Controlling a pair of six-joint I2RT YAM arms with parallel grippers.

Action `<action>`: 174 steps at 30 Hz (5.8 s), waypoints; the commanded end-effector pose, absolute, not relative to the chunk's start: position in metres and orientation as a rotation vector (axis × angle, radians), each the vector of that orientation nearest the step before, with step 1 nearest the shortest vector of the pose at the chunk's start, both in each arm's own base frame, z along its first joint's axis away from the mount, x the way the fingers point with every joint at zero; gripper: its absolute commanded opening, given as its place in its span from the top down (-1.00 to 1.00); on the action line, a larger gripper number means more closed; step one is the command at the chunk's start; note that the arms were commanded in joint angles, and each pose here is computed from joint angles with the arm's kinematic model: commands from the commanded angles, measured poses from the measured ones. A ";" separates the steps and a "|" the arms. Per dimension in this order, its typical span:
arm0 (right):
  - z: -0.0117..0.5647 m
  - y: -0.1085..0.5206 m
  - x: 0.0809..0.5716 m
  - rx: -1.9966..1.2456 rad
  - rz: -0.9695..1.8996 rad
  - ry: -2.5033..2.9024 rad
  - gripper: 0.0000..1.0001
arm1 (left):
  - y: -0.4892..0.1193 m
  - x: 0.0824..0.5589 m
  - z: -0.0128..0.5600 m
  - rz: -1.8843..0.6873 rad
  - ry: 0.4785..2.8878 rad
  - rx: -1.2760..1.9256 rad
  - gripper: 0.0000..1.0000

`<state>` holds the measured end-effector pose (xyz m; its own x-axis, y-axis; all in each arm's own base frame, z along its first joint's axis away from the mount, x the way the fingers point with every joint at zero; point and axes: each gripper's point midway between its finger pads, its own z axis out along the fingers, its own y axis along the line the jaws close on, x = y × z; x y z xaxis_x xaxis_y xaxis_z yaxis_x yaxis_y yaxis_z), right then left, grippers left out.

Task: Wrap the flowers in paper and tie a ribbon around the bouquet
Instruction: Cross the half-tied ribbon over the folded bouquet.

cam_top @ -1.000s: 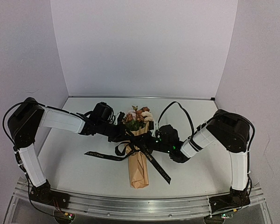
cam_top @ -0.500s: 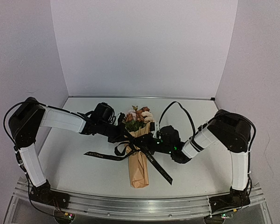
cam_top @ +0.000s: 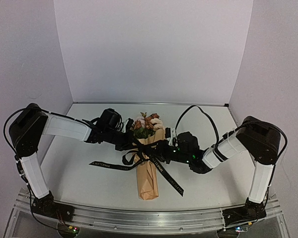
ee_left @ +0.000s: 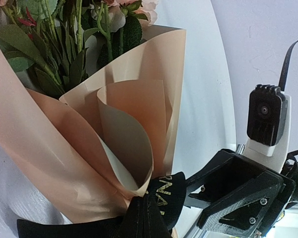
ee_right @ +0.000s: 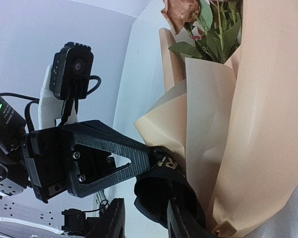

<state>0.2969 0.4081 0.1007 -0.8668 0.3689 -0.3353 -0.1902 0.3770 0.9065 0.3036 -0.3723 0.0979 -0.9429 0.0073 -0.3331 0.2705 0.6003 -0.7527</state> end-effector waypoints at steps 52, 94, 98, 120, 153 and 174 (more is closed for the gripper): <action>0.096 0.393 0.299 0.231 1.320 2.244 1.00 | -0.379 0.305 0.137 -1.323 2.363 0.312 0.99; 0.098 0.384 0.292 0.144 1.101 2.305 1.00 | -0.364 0.312 0.130 -1.253 2.363 0.229 1.00; 0.097 0.380 0.293 0.158 1.090 2.305 1.00 | -0.361 0.312 0.135 -1.243 2.348 0.238 1.00; 0.121 0.385 0.288 -0.006 1.068 2.301 0.81 | -0.396 0.289 0.158 -1.421 2.239 0.532 1.00; 0.134 0.423 0.263 -0.487 0.633 2.330 0.30 | -0.389 0.293 0.149 -1.582 2.371 0.600 1.00; 0.122 0.395 0.289 -0.298 0.604 2.327 0.10 | -0.369 0.315 0.141 -1.457 2.433 0.313 0.99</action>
<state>0.2789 0.3948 0.1127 -0.7442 -0.0880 -0.6621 -0.3764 0.8741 0.3069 0.3094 -0.3693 0.1160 -0.9516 0.0652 -0.3002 0.2924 0.4920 -0.8200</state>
